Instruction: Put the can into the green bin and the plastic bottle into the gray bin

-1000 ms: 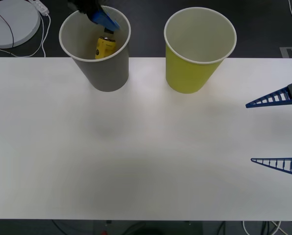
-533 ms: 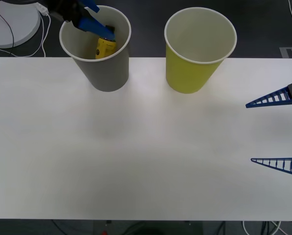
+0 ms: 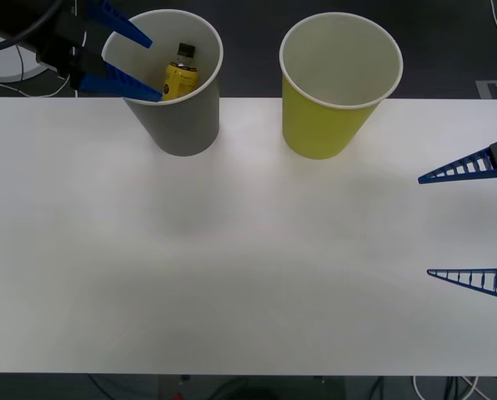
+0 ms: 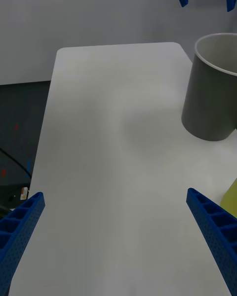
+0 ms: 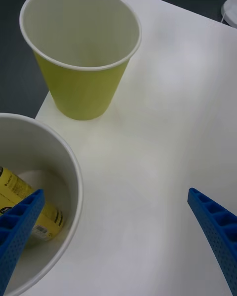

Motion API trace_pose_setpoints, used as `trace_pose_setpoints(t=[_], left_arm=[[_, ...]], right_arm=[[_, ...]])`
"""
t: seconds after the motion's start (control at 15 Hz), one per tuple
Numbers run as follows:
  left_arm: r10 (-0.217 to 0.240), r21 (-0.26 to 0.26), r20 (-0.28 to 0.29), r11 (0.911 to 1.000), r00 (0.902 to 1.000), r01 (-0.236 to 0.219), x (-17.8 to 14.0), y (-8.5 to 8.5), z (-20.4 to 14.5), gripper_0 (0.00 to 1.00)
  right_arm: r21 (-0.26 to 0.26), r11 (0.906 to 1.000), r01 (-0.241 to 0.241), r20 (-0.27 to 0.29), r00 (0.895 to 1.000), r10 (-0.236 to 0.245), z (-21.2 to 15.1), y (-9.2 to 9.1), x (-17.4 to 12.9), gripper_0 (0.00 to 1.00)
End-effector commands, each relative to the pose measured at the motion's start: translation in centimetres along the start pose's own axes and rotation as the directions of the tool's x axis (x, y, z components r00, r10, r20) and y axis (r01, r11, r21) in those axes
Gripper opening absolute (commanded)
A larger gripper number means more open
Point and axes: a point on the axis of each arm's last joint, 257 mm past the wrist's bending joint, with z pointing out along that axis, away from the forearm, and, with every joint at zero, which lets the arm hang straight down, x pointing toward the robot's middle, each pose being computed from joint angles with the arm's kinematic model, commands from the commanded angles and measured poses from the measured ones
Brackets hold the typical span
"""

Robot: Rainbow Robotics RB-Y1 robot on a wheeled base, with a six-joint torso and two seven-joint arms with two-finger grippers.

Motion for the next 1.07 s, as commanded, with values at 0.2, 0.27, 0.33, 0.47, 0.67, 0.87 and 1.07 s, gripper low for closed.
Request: trace_pose_setpoints(t=[0.2, 0.27, 0.33, 0.47, 0.67, 0.87, 1.07], left_arm=[[0.035, 0.000, 0.047, 0.9994, 0.9983, -0.035, 0.9, -2.1, 0.7, 1.00], [0.040, -0.004, 0.062, 0.9992, 0.9973, -0.040, 1.0, -2.5, 1.1, 1.00], [0.044, -0.014, 0.079, 0.9990, 0.9959, -0.043, 1.2, -2.6, 1.4, 1.00], [0.047, -0.021, 0.110, 0.9987, 0.9928, -0.045, 1.6, -3.4, 2.2, 1.00], [0.047, -0.053, 0.100, 0.9977, 0.9939, -0.041, 2.0, -5.7, 2.7, 1.00], [0.061, -0.036, 0.103, 0.9977, 0.9927, -0.058, 1.8, -8.9, 2.6, 1.00], [0.091, -0.019, 0.120, 0.9958, 0.9886, -0.090, 2.2, -12.0, 2.3, 1.00]], right_arm=[[0.000, 1.0000, 0.000, 0.000, 1.000, 0.000, 0.0, 0.0, 0.0, 1.00], [0.000, 1.0000, 0.000, 0.000, 1.000, 0.000, 0.0, 0.0, 0.0, 1.00], [0.000, 1.0000, 0.000, 0.000, 1.000, 0.000, 0.0, 0.0, 0.0, 1.00], [0.000, 1.0000, 0.000, 0.000, 1.000, 0.000, 0.0, 0.0, 0.0, 1.00], [0.000, 1.0000, 0.000, 0.000, 1.000, 0.000, 0.0, 0.0, 0.0, 1.00], [0.000, 1.0000, 0.000, 0.000, 1.000, 0.000, 0.0, 0.0, 0.0, 1.00], [0.000, 1.0000, 0.000, 0.000, 1.000, 0.000, 0.0, 0.0, 0.0, 1.00]])
